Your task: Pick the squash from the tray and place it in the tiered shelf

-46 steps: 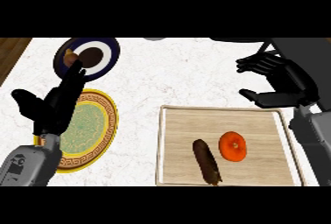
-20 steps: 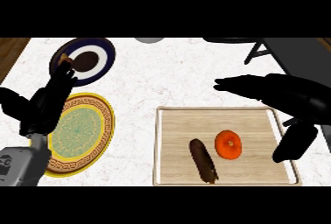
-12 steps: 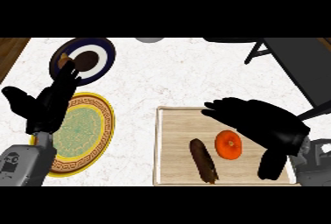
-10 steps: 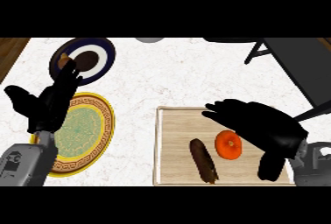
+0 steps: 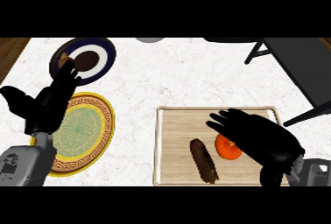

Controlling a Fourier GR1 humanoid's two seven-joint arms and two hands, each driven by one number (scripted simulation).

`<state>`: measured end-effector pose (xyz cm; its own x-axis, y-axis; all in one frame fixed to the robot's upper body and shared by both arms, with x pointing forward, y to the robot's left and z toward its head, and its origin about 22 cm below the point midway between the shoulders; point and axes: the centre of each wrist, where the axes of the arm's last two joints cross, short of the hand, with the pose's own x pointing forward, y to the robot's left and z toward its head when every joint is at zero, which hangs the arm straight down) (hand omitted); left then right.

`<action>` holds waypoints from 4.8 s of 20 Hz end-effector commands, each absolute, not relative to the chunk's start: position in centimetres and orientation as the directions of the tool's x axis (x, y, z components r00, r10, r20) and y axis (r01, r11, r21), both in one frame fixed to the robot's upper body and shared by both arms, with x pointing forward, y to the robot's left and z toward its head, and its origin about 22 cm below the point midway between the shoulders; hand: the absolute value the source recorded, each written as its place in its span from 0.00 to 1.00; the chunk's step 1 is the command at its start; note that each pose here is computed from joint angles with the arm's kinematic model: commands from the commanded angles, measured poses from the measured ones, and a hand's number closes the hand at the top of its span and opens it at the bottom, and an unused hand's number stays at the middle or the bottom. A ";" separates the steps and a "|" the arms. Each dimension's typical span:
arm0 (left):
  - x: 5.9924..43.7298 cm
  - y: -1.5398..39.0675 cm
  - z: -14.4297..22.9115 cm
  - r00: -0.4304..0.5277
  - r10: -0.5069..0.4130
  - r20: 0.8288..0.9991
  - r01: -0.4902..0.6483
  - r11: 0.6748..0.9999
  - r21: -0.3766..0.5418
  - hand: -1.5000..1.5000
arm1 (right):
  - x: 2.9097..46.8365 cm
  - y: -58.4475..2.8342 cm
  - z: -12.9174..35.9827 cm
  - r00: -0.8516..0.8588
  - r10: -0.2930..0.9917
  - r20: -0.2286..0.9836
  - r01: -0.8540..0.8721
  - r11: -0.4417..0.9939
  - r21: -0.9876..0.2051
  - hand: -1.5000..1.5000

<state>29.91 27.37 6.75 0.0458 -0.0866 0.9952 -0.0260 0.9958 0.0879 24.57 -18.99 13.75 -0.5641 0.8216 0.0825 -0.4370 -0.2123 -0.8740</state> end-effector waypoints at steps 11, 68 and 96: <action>28.9 25.5 5.3 0.042 -0.090 0.995 -0.031 0.995 0.091 0.50 | 24.8 -22.4 9.8 -0.539 0.837 0.093 -0.443 -0.188 -0.877 0.00; 30.2 28.4 7.5 0.035 -0.089 0.995 -0.017 0.996 0.089 0.50 | 24.2 -9.7 19.8 -0.076 0.728 0.681 0.258 0.674 -0.692 1.00; 29.2 28.0 6.9 0.039 -0.106 0.994 -0.028 0.994 0.107 0.50 | 29.7 -36.3 25.6 0.191 0.661 0.726 0.557 0.536 -0.634 1.00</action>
